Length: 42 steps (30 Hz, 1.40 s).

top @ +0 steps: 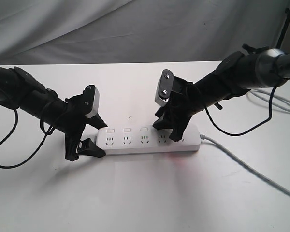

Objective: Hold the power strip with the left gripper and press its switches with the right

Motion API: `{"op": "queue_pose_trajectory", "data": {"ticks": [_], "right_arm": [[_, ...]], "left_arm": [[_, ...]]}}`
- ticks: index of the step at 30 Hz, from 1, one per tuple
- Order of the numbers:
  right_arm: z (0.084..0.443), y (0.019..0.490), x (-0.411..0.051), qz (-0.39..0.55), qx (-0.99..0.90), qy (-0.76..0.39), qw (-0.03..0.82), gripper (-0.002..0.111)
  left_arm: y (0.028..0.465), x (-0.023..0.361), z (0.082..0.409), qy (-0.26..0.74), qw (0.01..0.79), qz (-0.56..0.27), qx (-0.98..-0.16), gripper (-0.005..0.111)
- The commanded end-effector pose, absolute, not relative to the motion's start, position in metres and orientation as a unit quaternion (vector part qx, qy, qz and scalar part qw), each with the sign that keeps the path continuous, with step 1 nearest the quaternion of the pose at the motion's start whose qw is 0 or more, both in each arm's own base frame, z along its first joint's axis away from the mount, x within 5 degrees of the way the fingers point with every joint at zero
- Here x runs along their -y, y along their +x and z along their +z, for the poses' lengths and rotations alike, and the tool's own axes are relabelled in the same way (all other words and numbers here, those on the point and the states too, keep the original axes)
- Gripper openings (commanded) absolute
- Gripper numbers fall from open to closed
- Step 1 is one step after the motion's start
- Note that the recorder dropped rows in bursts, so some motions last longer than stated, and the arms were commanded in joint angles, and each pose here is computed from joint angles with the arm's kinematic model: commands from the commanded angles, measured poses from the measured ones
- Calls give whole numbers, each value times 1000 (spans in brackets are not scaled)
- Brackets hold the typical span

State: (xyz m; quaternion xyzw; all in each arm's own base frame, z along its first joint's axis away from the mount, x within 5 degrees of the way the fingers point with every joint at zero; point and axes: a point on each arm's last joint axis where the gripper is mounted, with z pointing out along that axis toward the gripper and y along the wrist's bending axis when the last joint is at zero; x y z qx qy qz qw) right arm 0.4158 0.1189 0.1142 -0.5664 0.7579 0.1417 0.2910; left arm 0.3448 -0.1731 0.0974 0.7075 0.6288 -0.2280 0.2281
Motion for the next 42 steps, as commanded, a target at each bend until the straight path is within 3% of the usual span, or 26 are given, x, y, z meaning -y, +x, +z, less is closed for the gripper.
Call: {"op": "queue_pose_trajectory", "data": {"ticks": [1, 10, 20, 42], "right_arm": [[121, 411, -114, 122, -746, -590, 285, 36], [161, 411, -101, 110, -741, -581, 318, 36], [159, 415, -73, 110, -766, -552, 311, 36], [127, 412, -77, 146, -779, -544, 276, 36]], "left_arm": [[345, 175, 99, 711, 229, -226, -625, 69], [345, 175, 99, 711, 229, -226, -625, 69], [345, 175, 99, 711, 229, -226, -625, 69], [345, 175, 99, 711, 229, -226, -625, 69]]}}
